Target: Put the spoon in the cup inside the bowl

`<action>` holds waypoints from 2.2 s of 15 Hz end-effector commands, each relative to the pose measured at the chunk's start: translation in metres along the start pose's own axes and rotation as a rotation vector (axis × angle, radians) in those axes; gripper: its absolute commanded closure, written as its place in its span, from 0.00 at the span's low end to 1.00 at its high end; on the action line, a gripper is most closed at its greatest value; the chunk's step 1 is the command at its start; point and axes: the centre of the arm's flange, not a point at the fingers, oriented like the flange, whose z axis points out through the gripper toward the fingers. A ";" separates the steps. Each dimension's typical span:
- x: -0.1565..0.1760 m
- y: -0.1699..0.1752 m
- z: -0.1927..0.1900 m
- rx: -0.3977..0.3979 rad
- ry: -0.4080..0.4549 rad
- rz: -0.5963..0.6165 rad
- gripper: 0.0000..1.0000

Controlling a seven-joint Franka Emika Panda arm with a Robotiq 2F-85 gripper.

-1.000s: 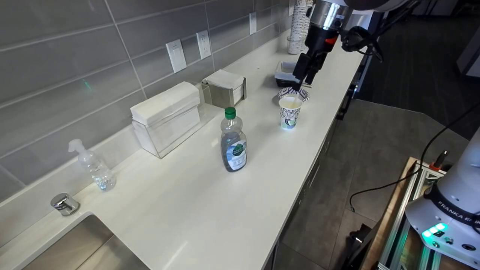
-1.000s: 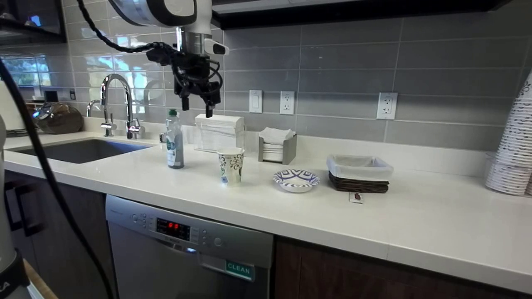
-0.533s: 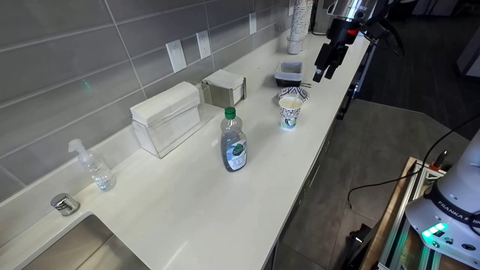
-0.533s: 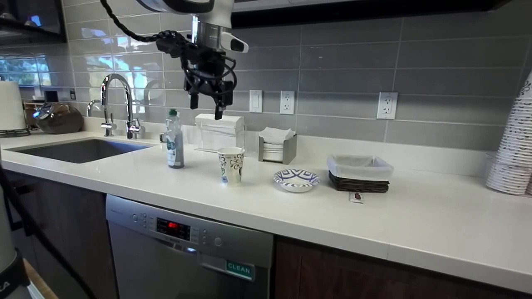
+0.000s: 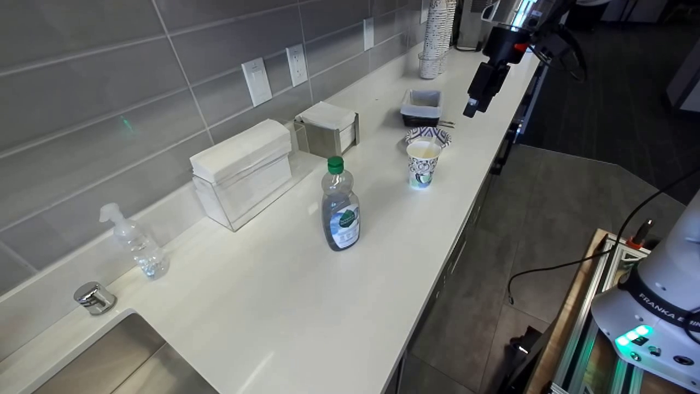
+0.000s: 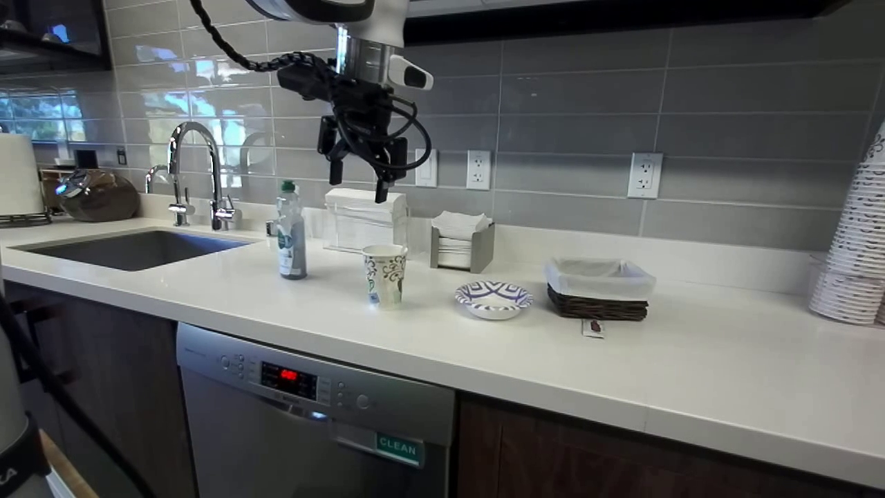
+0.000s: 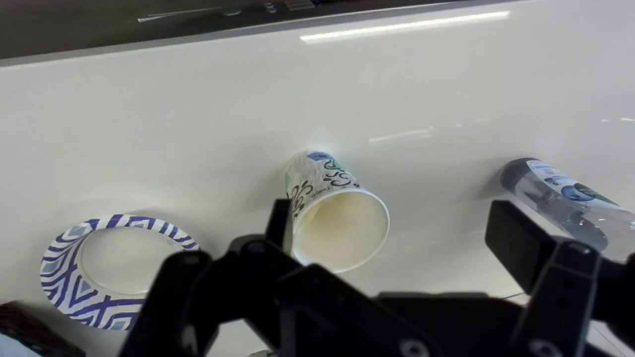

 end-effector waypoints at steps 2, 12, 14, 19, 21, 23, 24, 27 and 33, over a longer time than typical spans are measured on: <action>0.000 0.000 0.000 0.000 0.000 -0.001 0.00; 0.020 0.038 0.031 0.027 0.052 0.021 0.00; 0.025 0.046 0.040 0.041 0.070 0.021 0.00; 0.041 0.059 0.061 0.086 0.129 0.000 0.08; 0.049 0.060 0.067 0.097 0.140 -0.005 0.13; 0.057 0.061 0.074 0.114 0.138 -0.007 0.16; 0.060 0.060 0.077 0.122 0.135 -0.009 0.16; 0.070 0.059 0.086 0.133 0.118 0.007 0.21; 0.080 0.056 0.104 0.137 0.066 0.031 0.23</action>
